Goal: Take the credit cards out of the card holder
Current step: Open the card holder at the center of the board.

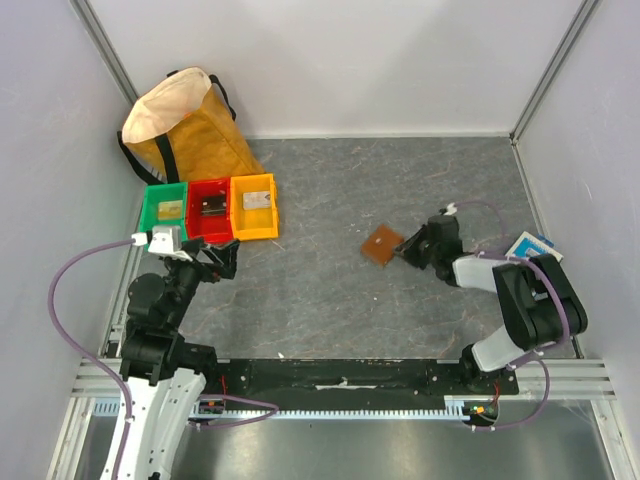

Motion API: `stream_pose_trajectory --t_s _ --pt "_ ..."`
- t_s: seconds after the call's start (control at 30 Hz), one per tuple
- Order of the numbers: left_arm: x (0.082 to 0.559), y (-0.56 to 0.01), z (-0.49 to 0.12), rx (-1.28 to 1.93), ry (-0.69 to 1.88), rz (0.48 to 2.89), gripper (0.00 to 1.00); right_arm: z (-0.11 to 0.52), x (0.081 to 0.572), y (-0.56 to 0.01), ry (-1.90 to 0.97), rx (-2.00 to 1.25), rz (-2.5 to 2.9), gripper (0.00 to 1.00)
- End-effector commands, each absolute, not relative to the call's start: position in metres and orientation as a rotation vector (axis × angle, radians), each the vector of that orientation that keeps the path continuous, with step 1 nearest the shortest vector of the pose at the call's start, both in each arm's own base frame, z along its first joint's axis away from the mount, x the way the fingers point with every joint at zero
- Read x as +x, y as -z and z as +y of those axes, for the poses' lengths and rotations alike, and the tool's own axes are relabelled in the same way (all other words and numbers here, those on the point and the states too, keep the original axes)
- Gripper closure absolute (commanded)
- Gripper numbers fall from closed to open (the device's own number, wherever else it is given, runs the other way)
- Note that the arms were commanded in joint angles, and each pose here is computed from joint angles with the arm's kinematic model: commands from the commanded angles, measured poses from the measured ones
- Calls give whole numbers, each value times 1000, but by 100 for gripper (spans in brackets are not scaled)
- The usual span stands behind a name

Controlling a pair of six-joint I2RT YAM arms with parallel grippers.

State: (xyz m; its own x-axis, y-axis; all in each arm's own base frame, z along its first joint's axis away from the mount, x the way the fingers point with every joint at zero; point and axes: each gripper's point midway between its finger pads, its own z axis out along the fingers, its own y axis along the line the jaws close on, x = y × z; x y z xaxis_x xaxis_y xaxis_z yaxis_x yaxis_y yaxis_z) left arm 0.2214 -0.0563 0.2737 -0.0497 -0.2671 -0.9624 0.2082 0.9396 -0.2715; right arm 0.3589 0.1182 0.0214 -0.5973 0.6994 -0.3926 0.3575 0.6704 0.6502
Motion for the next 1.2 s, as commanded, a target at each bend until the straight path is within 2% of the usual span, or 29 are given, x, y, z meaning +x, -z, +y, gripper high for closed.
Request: stream_pose_trajectory --t_s 0.0,0.03,0.1,0.2,0.23,0.33,0.43,0.67,0.8,0.9,1.07,1.1,1.17 --pt "225 -277 -77 32 483 1614 4 159 285 0 -700 582 2467 100" --pt "228 -272 -80 28 504 1647 3 164 274 1 -697 533 2491 100" --pt "235 -263 -86 0 547 1708 2 168 261 0 -680 443 2517 91" --pt "243 -242 -103 22 642 1826 2 172 248 -4 -666 309 2537 64" --pt "244 -235 -111 34 688 1867 2 172 245 -5 -672 284 2540 59" --pt "246 -214 -133 36 831 2002 2 178 239 -10 -729 243 2540 52" --pt "247 -193 -157 34 901 2108 2 184 236 -9 -782 232 2531 50" --pt "261 -164 -216 95 835 2235 4 188 236 13 -809 250 2550 49" --pt "276 -140 -247 137 788 2321 10 186 234 18 -799 239 2552 49" --pt "284 -119 -277 198 726 2382 20 186 233 19 -797 237 2546 49" --pt "286 -84 -314 274 676 2467 23 185 233 17 -799 220 2535 49" --pt "285 -78 -318 282 668 2482 29 185 232 17 -801 219 2535 49" --pt "285 -66 -322 270 637 2514 33 185 232 16 -802 208 2529 49"
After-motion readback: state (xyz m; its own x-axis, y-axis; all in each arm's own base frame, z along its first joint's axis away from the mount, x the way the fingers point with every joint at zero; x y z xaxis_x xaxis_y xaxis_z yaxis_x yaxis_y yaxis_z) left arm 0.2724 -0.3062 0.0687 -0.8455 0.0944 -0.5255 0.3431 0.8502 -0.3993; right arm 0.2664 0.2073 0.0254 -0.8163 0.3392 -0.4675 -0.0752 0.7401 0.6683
